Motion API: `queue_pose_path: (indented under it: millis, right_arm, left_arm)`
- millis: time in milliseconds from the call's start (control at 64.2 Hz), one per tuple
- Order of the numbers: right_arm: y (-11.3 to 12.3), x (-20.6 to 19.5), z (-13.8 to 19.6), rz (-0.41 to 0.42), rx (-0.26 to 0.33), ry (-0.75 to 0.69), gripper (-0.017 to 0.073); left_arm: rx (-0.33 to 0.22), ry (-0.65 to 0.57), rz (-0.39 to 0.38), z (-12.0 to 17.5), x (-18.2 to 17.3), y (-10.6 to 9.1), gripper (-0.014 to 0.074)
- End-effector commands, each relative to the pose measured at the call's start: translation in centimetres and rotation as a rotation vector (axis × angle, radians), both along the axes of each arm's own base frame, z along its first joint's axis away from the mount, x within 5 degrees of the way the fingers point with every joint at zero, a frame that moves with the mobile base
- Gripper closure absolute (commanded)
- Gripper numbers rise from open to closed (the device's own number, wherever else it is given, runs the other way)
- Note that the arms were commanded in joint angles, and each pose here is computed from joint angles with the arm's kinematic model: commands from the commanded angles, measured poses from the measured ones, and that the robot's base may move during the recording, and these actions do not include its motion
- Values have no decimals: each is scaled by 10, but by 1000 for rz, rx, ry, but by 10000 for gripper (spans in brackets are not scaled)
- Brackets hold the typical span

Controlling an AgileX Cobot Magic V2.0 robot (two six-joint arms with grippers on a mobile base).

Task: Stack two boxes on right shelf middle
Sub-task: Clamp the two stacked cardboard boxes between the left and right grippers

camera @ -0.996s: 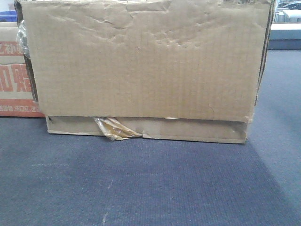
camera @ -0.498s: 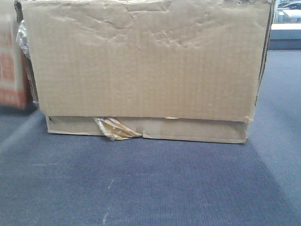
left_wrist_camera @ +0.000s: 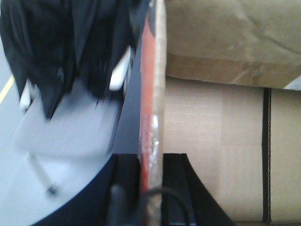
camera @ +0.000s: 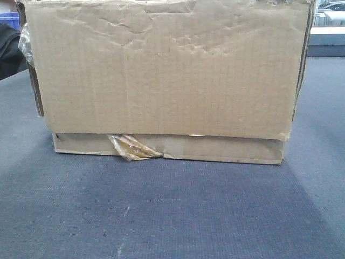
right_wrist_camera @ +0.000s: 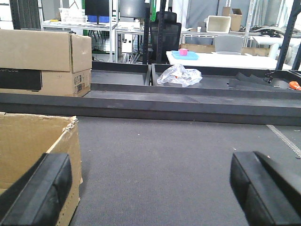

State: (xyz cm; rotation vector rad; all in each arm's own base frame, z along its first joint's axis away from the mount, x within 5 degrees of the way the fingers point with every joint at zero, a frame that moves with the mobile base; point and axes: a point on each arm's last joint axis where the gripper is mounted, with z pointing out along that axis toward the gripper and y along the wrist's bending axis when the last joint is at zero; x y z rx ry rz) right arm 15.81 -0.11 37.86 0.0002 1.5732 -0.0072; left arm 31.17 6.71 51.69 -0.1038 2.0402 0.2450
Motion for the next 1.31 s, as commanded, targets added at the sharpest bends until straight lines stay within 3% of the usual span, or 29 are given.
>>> queue_pose_path:
  millis: [0,93,218,389,498,607,701,856,1027,1292]
  right_arm:
    - [-1,1,4,-6,3,-29,-10]
    - [-1,1,4,-6,3,-29,-10]
    - [-1,1,4,-6,3,-29,-10]
    - [-1,1,4,-6,3,-29,-10]
    - [-1,1,4,-6,3,-29,-10]
    - [-1,1,4,-6,3,-29,-10]
    - [-1,1,4,-6,3,-29,-10]
    - [-1,1,4,-6,3,-29,-10]
    - [-1,1,4,-6,3,-29,-10]
    - [-1,1,4,-6,3,-29,-10]
  left_arm:
    - [-116,-161,-71,31,-17,-14,705]
    - [-264,-230,-207,48,-25,-36,705]
    - [-368,-270,-355,57,-28,-66,705]
    - [-367,-224,-497,50,-21,-112,705]
    - [-314,-146,-575,35,-10,-150,705]
    - [-291,-46,-564,16,1,-174,705]
    - [-240,42,-508,-4,14,-188,705]
    - [-213,149,-420,-34,36,-201,705]
    - [-243,251,-373,-68,62,-211,705]
    - [-275,392,-370,-112,87,-227,705]
